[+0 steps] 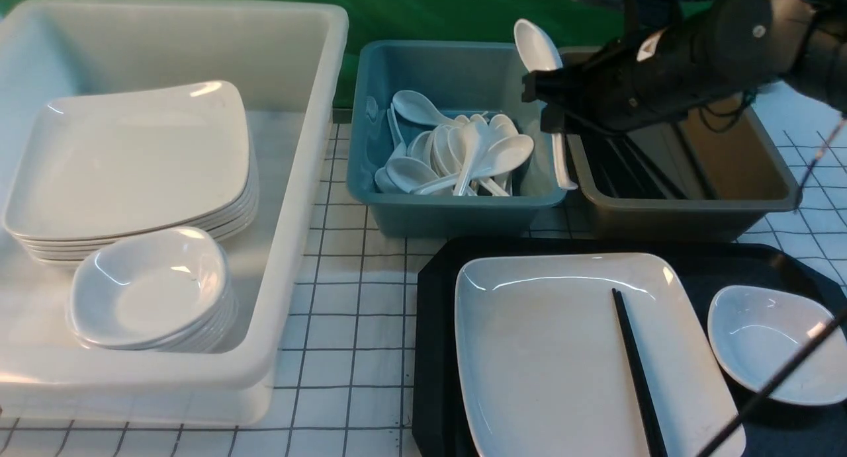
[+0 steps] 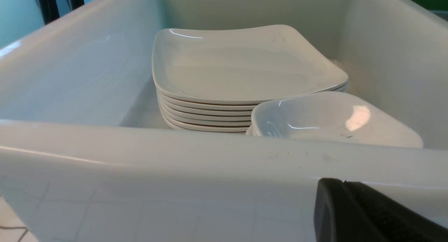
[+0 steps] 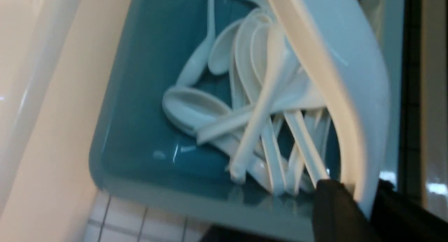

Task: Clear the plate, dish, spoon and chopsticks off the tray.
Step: Use the right arm to put the soup spoon into the small storage box in the middle, then use the right arm to grab a pair of chopsticks from the plate

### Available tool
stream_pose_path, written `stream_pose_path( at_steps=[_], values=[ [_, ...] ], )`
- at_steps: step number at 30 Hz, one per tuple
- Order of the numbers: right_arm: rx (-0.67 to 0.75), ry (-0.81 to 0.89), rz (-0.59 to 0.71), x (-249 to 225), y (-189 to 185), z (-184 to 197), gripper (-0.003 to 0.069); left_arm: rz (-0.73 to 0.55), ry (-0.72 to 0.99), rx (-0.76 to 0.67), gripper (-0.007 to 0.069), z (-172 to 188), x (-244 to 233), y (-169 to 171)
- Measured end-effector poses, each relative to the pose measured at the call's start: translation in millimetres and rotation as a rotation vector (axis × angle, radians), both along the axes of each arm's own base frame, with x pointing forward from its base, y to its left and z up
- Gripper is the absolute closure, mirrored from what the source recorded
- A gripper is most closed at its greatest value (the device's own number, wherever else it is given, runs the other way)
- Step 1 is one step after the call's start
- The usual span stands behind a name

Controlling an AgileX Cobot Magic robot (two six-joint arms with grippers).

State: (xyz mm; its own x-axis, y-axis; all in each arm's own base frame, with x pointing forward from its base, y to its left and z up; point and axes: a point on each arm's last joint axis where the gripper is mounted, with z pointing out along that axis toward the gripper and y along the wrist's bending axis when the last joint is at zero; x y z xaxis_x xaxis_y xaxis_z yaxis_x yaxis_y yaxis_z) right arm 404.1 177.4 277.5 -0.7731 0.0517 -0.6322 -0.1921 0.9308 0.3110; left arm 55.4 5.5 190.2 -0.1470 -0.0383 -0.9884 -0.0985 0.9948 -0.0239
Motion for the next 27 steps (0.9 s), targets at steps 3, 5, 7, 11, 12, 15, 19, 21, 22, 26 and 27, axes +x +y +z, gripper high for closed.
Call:
stream_pose_path(
  at_steps=[3, 5, 7, 11, 12, 15, 19, 21, 22, 26, 27],
  values=[
    [0.026, 0.018, -0.033, 18.9, 7.7, -15.3, 0.0518, 0.000, 0.000, 0.000, 0.0603, 0.0, 0.0, 0.0],
    [0.031, 0.036, -0.046, 28.7, 11.7, -27.7, 0.0473, 0.000, 0.000, 0.000, 0.0603, 0.0, 0.0, 0.0],
    [0.028, 0.048, -0.050, 33.6, 13.7, -37.5, 0.0402, 0.000, 0.000, 0.000, 0.0603, 0.0, 0.0, 0.0],
    [0.024, 0.060, -0.052, 35.5, 14.4, -44.4, 0.0284, 0.000, 0.000, 0.000, 0.0603, 0.0, 0.0, 0.0],
    [0.022, 0.066, -0.051, 35.1, 14.4, -44.8, 0.0264, 0.000, 0.000, 0.000, 0.0603, 0.0, 0.0, 0.0],
    [0.010, 0.092, -0.041, 30.9, 13.3, -41.7, 0.0243, 0.000, 0.000, 0.000, 0.0603, 0.0, 0.0, 0.0],
    [-0.030, 0.098, 0.012, 21.8, 10.5, -26.6, 0.0262, 0.000, 0.000, 0.000, 0.0603, 0.0, 0.0, 0.0],
    [-0.085, 0.079, 0.095, 9.4, 6.4, -4.4, 0.0306, 0.000, 0.000, 0.000, 0.0603, 0.0, 0.0, 0.0],
    [-0.111, 0.069, 0.133, 3.9, 4.6, 4.4, 0.0332, 0.000, 0.000, 0.000, 0.0603, 0.0, 0.0, 0.0],
    [-0.210, 0.085, 0.284, -30.0, -7.3, 43.3, 0.0430, 0.000, 0.000, 0.000, 0.0603, 0.0, 0.0, 0.0],
    [-0.248, 0.099, 0.339, -45.9, -13.5, 61.1, 0.0465, 0.000, 0.000, 0.000, 0.0603, 0.0, 0.0, 0.0]
  ],
)
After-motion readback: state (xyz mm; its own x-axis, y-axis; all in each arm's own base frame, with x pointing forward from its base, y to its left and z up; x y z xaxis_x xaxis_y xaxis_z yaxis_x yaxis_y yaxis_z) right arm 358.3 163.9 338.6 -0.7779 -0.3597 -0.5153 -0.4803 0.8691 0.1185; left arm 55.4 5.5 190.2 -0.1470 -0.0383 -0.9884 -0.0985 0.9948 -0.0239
